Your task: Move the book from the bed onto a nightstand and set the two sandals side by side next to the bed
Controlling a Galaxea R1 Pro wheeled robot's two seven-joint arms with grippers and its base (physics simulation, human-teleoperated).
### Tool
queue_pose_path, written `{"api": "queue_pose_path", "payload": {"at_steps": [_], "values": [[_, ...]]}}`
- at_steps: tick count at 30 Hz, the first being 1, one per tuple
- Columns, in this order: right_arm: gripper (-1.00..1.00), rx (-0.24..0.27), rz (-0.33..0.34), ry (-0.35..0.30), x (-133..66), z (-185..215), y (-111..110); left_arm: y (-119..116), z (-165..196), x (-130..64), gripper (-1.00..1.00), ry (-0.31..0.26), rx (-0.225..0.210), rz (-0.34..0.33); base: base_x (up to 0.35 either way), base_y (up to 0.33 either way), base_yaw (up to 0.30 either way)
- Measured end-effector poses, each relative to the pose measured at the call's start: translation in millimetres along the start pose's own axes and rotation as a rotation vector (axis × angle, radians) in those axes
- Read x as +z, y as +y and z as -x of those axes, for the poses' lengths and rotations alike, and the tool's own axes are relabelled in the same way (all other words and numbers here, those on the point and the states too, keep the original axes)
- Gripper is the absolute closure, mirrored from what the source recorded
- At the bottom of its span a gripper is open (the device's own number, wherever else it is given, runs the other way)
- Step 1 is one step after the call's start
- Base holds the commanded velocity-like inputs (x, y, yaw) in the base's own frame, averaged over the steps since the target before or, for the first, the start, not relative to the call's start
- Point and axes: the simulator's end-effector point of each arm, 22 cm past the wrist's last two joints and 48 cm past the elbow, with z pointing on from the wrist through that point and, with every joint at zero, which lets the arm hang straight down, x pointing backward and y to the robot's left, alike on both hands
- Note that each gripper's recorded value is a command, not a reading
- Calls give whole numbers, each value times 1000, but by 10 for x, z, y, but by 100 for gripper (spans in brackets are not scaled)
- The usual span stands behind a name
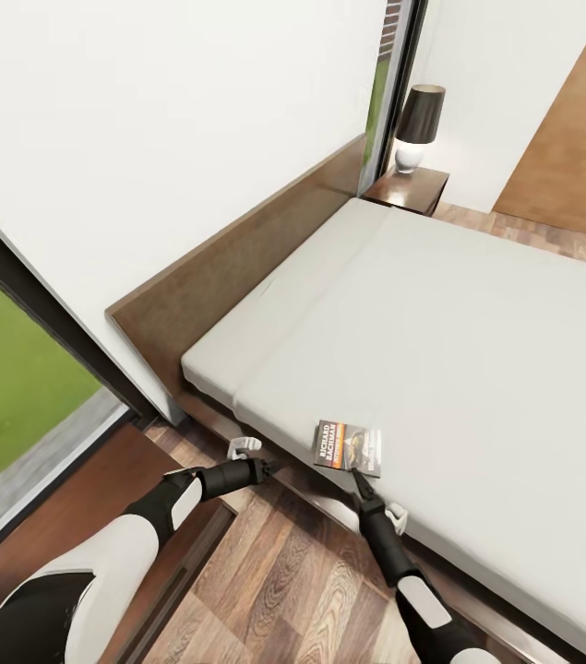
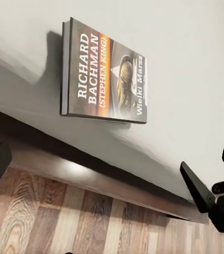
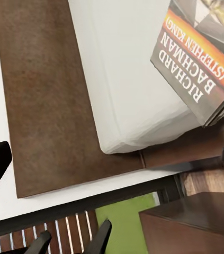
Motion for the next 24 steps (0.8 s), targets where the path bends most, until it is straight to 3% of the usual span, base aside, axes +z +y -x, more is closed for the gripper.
{"api": "queue_pose_path", "payload": {"at_steps": [8,24], "values": [[-100,7,-4,-23,-11,84,-16,1,-1,0,-100,0,0,0,0,0,0],[-100,3,-9,-3,-13,9,-31,-18,-5,12,-100,1,0,-3,0,0,0]]}}
